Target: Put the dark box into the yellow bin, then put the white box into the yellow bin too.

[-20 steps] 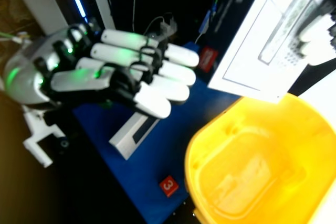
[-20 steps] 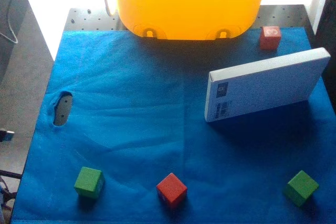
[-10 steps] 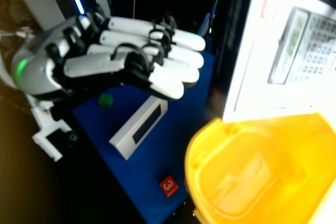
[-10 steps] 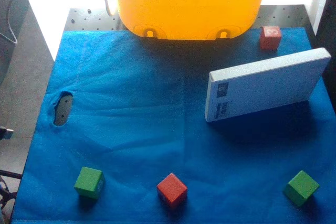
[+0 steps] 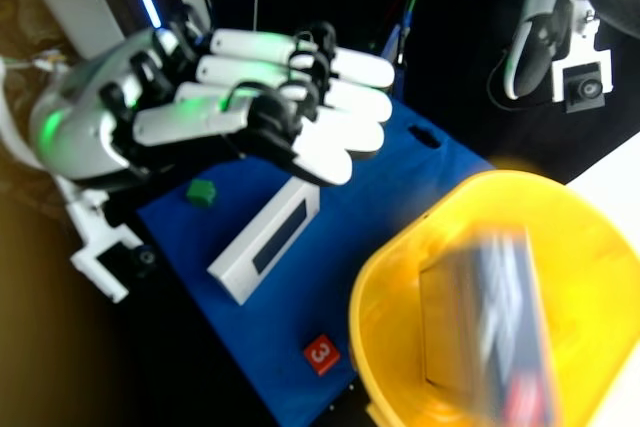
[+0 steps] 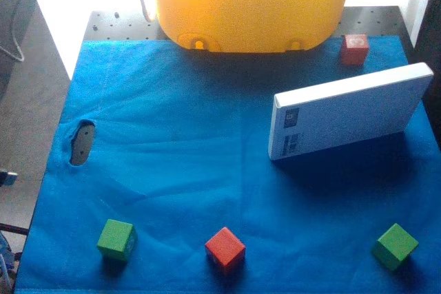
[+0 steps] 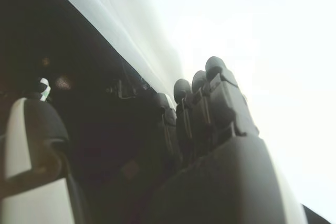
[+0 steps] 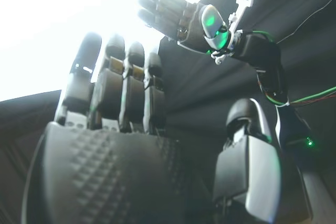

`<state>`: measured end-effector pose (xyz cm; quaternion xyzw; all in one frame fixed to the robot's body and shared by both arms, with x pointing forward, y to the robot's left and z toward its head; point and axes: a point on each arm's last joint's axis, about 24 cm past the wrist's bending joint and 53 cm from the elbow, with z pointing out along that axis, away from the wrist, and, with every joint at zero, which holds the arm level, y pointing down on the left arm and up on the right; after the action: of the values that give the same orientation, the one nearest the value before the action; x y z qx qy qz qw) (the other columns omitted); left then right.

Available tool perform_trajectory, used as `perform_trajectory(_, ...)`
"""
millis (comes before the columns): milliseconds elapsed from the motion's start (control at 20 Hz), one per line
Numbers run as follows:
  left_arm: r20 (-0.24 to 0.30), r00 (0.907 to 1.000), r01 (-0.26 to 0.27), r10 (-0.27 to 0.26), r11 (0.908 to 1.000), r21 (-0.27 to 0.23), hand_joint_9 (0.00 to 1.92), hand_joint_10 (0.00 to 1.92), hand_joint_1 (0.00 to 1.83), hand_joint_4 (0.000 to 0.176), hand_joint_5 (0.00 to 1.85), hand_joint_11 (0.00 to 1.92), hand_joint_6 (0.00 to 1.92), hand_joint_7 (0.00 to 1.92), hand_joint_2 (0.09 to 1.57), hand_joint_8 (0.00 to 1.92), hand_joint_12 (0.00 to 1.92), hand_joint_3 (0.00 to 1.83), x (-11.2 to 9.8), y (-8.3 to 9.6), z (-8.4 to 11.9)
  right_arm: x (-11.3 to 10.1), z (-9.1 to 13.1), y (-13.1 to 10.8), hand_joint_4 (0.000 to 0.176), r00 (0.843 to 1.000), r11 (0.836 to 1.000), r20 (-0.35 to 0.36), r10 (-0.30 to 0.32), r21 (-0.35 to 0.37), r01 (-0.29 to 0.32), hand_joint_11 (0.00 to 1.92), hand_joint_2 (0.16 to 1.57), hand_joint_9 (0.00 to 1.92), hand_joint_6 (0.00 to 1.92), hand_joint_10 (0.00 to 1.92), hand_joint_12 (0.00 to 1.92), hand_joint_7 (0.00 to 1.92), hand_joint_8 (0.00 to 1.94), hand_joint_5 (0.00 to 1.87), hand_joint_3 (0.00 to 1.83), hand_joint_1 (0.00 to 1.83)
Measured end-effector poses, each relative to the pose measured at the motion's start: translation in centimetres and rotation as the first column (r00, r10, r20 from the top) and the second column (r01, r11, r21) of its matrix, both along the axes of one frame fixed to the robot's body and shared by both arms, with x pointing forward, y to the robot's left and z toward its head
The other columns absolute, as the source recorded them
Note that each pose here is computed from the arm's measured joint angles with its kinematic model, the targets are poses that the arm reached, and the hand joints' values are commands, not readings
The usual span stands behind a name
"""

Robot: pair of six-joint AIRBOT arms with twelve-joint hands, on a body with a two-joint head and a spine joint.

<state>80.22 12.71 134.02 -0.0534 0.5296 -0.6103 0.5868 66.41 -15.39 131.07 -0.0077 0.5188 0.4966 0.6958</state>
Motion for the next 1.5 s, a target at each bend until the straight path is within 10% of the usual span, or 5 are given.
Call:
perform_trajectory(400, -0.023, 0.9977, -0.063, 0.064, 0.9974, 0.036, 0.24, 0.01, 1.19, 0.091, 0.49, 0.24, 0.0, 0.29, 0.83, 0.0, 0.08, 0.0, -0.2, 3.8, -0.7, -1.9, -2.2, 1.0, 0.003, 0.997, 0.999, -0.061, 0.037, -0.024, -0.039, 0.0, 0.81, 0.3, 0.0, 0.0, 0.68, 0.3, 0.0, 0.11, 0.0, 0.39)
perform_trajectory(500, -0.023, 0.9976, -0.065, 0.066, 0.9969, 0.045, 0.21, 0.0, 1.08, 0.175, 0.47, 0.16, 0.0, 0.25, 0.83, 0.0, 0.05, 0.0, -0.6, 4.2, -0.8, -2.1, -3.4, 0.8, 0.035, 0.994, 0.999, -0.1, 0.031, -0.036, -0.035, 0.0, 0.81, 0.28, 0.0, 0.0, 0.65, 0.29, 0.0, 0.11, 0.0, 0.5)
perform_trajectory(1000, -0.028, 0.9967, -0.074, 0.076, 0.9942, 0.079, 0.3, 0.01, 1.0, 0.176, 0.39, 0.0, 0.0, 0.33, 0.87, 0.0, 0.77, 0.0, -1.3, 4.7, -2.3, -2.9, -9.5, -0.4, 0.023, 0.967, 0.994, -0.253, -0.006, -0.105, -0.021, 0.0, 0.76, 0.2, 0.0, 0.01, 0.38, 0.24, 0.0, 0.1, 0.0, 0.47)
perform_trajectory(1400, -0.017, 0.998, -0.059, 0.061, 0.9954, 0.076, 0.15, 0.01, 0.94, 0.171, 0.4, 0.14, 0.0, 0.18, 0.93, 0.0, 0.09, 0.0, -1.7, 4.4, -2.3, -2.3, -13.8, -0.7, 0.027, 0.936, 0.989, -0.351, -0.037, -0.147, -0.016, 0.0, 0.7, 0.21, 0.01, 0.0, 0.29, 0.29, 0.01, 0.23, 0.0, 0.73)
perform_trajectory(1500, -0.025, 0.9977, -0.06, 0.063, 0.9942, 0.089, 0.28, 0.0, 1.03, 0.059, 0.33, 0.06, 0.0, 0.28, 0.84, 0.0, 0.64, 0.01, -1.6, 4.3, -2.8, -2.1, -15.0, -0.3, 0.0, 0.925, 0.986, -0.379, -0.04, -0.162, -0.024, 0.0, 0.68, 0.22, 0.0, 0.0, 0.34, 0.29, 0.0, 0.23, 0.01, 0.69)
